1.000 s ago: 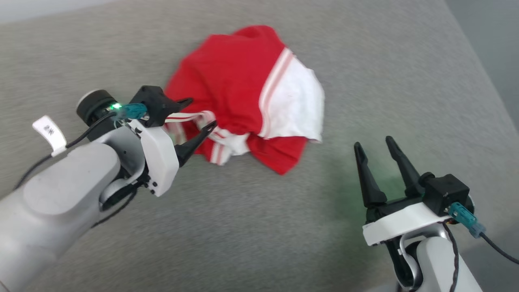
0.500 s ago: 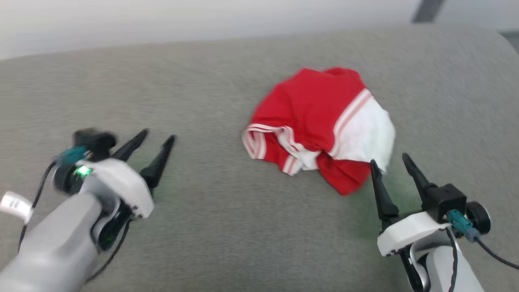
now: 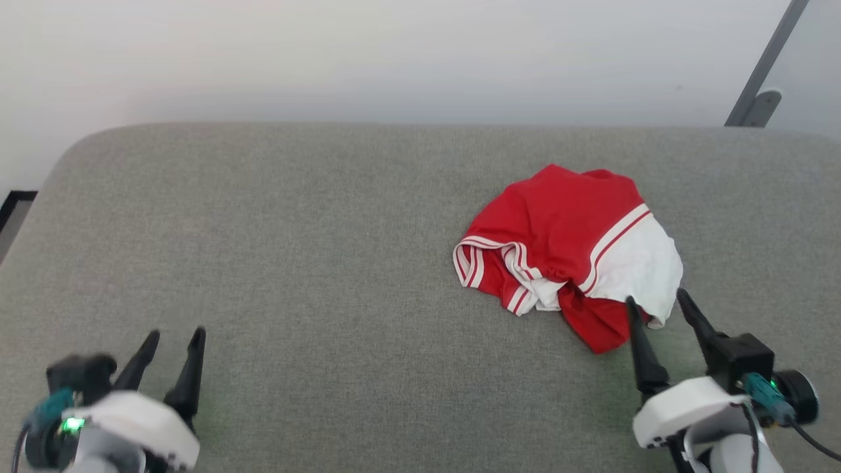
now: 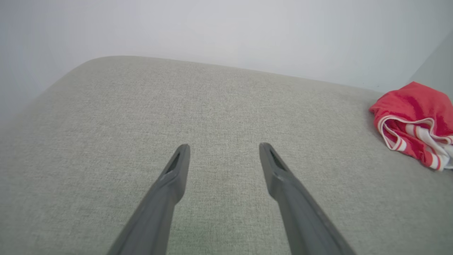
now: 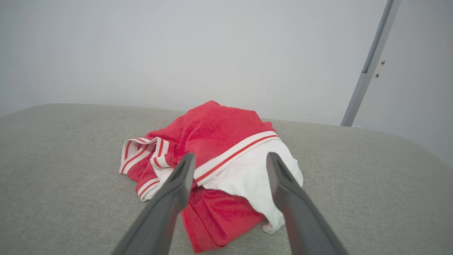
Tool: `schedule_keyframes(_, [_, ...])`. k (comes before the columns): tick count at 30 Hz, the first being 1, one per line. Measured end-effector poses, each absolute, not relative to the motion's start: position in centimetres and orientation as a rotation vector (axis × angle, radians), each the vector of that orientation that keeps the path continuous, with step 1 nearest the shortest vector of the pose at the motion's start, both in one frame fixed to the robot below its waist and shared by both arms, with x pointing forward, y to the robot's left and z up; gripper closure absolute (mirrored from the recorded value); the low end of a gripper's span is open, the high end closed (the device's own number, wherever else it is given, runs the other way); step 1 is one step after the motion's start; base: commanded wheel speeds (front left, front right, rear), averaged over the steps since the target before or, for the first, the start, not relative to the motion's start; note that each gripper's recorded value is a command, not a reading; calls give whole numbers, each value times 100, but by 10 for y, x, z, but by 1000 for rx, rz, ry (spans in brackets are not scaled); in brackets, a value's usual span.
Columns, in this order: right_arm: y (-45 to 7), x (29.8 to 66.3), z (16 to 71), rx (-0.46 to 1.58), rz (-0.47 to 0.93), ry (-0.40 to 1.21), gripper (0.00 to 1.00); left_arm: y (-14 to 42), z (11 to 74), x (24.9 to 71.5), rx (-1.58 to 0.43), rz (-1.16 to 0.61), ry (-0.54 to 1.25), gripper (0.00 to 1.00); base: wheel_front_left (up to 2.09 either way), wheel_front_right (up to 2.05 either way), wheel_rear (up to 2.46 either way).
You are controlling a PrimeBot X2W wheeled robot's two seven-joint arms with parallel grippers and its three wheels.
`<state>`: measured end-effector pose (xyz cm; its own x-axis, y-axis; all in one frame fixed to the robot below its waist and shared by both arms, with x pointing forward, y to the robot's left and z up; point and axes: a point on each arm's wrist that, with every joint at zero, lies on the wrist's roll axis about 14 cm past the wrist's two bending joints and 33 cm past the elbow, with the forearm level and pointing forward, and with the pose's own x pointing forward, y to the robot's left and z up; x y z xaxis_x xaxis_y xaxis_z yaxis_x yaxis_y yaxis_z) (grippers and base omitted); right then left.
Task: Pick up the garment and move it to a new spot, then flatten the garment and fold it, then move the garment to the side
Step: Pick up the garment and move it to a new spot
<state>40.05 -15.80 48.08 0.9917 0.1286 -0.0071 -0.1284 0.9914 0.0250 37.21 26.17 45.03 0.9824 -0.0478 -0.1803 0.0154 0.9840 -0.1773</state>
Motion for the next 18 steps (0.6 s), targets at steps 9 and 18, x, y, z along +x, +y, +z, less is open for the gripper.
schedule_keyframes(9, [-186, 385, 492, 20, 50, -30, 0, 271, 465, 336, -100, 33, 90, 0, 0, 0, 0])
schedule_keyframes(18, [-197, 380, 502, 18, 17, -63, 0, 268, 485, 329, -57, 60, 8, 0, 0, 0, 0])
